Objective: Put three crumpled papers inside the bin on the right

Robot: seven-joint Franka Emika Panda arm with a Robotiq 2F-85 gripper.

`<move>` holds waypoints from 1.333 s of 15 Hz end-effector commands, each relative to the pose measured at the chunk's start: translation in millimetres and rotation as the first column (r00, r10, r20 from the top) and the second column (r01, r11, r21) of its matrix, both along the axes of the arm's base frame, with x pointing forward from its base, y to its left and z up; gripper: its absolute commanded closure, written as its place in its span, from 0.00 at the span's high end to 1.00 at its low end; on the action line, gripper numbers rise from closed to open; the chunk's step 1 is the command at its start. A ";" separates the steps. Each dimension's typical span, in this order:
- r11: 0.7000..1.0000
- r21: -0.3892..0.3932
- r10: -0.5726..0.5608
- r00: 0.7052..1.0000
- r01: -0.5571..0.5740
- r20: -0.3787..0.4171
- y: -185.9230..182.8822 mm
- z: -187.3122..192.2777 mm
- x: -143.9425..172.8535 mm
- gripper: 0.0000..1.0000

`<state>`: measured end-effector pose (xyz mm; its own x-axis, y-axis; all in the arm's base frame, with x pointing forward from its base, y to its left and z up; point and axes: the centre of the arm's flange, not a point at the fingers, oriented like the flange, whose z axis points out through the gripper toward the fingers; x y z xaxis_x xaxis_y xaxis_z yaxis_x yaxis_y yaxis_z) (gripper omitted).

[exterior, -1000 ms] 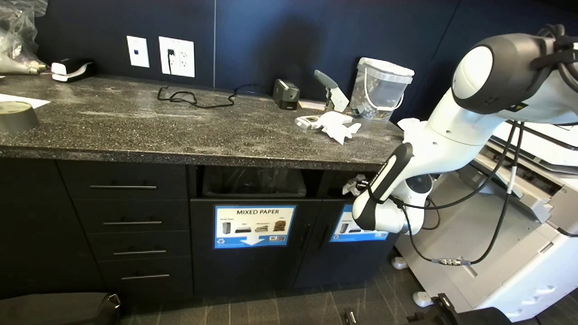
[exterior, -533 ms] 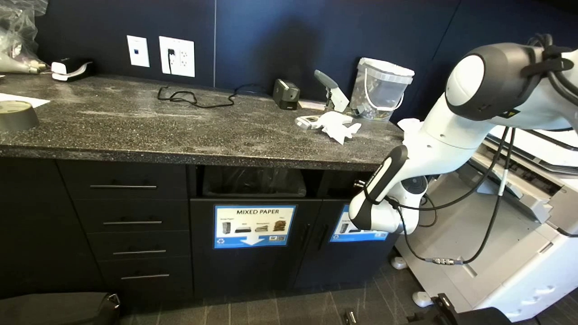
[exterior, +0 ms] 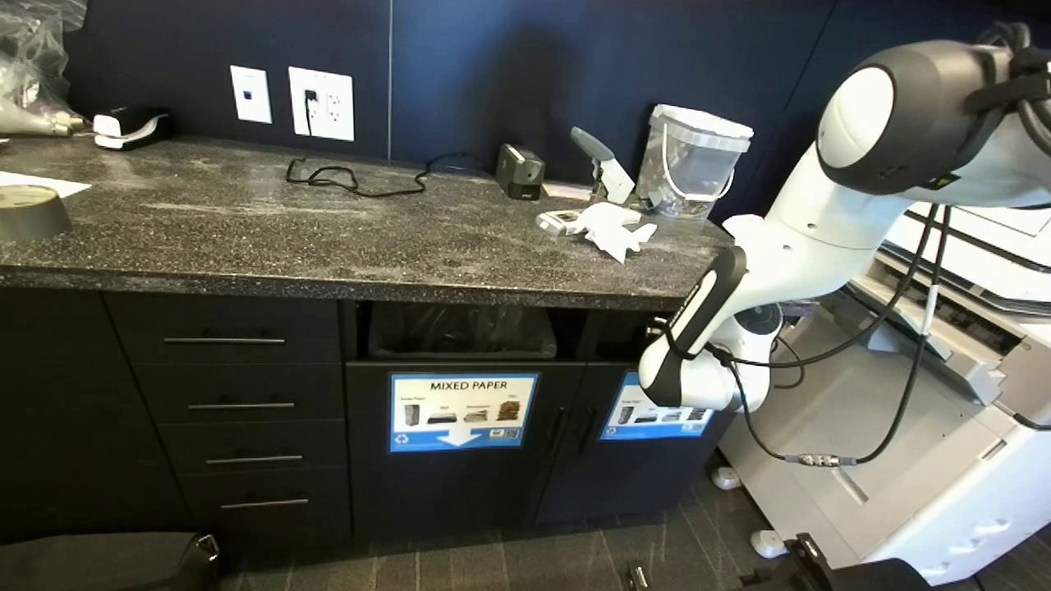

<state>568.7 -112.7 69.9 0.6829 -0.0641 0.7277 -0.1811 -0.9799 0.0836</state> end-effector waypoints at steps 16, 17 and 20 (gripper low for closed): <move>0.869 0.037 0.421 0.698 -0.493 -0.579 47.3 221.0 -115.0 1.00; 0.871 0.037 0.412 0.687 -0.490 -0.598 57.9 235.5 -125.1 1.00; 0.880 0.061 0.394 0.650 -0.472 -0.650 47.7 278.5 -144.3 1.00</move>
